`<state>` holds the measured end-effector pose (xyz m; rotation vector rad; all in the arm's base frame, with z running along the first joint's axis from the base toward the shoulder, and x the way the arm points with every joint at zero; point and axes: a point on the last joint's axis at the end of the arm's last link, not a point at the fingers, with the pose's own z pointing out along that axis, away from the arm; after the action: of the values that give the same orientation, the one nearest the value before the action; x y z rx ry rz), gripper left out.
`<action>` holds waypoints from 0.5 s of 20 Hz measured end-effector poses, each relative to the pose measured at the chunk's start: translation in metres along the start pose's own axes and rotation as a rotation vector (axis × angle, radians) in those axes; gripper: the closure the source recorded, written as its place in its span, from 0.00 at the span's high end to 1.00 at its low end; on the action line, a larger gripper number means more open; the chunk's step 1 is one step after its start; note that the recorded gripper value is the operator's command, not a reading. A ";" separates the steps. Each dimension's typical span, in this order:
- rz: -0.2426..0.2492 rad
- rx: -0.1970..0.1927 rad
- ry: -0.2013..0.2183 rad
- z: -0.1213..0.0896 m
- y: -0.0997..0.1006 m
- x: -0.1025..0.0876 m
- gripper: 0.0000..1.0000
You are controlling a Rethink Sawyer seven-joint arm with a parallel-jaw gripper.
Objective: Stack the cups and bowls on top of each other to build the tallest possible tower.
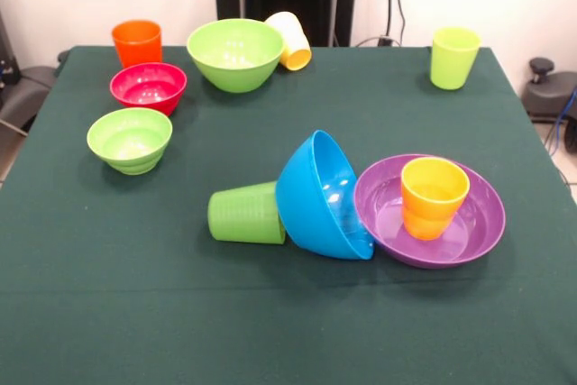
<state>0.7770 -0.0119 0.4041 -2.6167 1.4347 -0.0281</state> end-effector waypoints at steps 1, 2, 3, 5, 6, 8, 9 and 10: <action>-0.005 0.004 -0.002 -0.001 0.003 -0.001 1.00; -0.016 0.012 -0.006 -0.002 0.007 -0.003 1.00; -0.026 0.020 -0.009 -0.004 0.011 -0.005 1.00; -0.053 0.033 -0.009 -0.010 0.022 -0.008 1.00; -0.061 0.038 -0.007 -0.012 0.027 -0.009 1.00; -0.076 0.046 -0.003 -0.016 0.034 -0.010 1.00; -0.086 0.050 0.000 -0.018 0.041 -0.011 1.00; -0.090 0.050 0.001 -0.018 0.043 -0.012 1.00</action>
<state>0.7332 -0.0270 0.4165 -2.6391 1.2990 -0.0749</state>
